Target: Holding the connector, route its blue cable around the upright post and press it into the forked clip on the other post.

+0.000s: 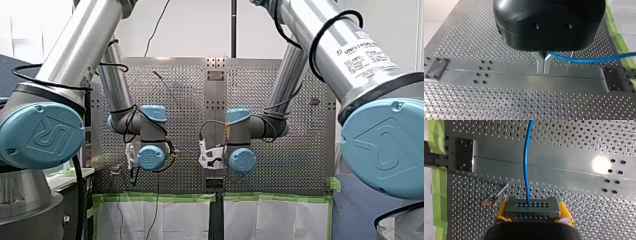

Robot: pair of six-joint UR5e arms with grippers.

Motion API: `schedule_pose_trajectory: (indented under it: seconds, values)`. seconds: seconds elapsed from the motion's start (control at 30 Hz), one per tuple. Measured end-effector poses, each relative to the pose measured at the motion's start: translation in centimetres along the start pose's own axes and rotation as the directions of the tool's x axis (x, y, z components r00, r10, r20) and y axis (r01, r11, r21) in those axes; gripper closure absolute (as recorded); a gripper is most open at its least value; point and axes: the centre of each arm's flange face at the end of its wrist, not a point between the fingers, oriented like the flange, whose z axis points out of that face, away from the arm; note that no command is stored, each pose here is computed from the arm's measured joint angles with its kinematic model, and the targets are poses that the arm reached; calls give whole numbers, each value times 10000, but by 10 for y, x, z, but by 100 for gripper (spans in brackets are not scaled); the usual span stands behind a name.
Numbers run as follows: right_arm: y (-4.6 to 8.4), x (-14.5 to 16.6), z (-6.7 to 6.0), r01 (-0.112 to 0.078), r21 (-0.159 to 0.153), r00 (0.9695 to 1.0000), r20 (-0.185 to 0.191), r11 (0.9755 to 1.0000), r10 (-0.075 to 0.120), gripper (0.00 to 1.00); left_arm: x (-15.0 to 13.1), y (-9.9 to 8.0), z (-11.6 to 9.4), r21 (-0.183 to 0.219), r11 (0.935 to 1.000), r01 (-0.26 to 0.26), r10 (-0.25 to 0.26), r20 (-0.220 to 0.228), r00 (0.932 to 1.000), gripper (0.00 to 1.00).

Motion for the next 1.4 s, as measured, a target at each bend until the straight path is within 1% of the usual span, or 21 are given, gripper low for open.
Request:
schedule_pose_trajectory:
  seconds: [0.1,0.2,0.37,0.5,0.7,0.93,1.0,1.13,1.23,1.33,1.4]
  values:
    - [0,0,0,1,0,10000,2,10000,-1,100,-1,0,1,9,10000,-28,28,6,10000,100]
    - [0,0,0,0,0,10000,1,10000,0,100,-5,0,2,113,9998,-167,167,3,9999,100]
    - [0,0,0,0,1,10000,2,10000,0,100,-17,-4,1,486,9979,-420,421,3,9991,100]
    - [0,0,0,1,1,10000,2,10000,-1,100,-28,-6,1,684,9967,-432,430,53,9991,100]
    - [0,0,0,0,0,10000,1,10000,0,100,-43,-8,2,738,9969,-278,254,338,9991,100]
    - [0,0,0,0,0,10000,1,10000,0,100,-46,-8,2,744,9969,-245,217,387,9990,100]
    - [2,0,-1,-22,-45,10000,35,10000,22,100,-45,-8,4,745,9970,-192,162,400,9991,100]
    - [6,2,-10,-171,-228,9996,237,9996,177,100,-43,-11,15,844,9964,-19,-22,489,9988,100]
    - [8,11,-13,-383,-425,9989,263,9984,394,100,-39,-15,24,929,9957,48,-95,497,9987,100]
    - [12,23,-12,-638,-686,9977,205,9956,653,100,-36,-14,30,832,9964,150,-189,467,9987,100]
    - [15,32,-11,-844,-892,9962,159,9924,862,100,-36,-12,35,642,9977,211,-242,478,9986,100]
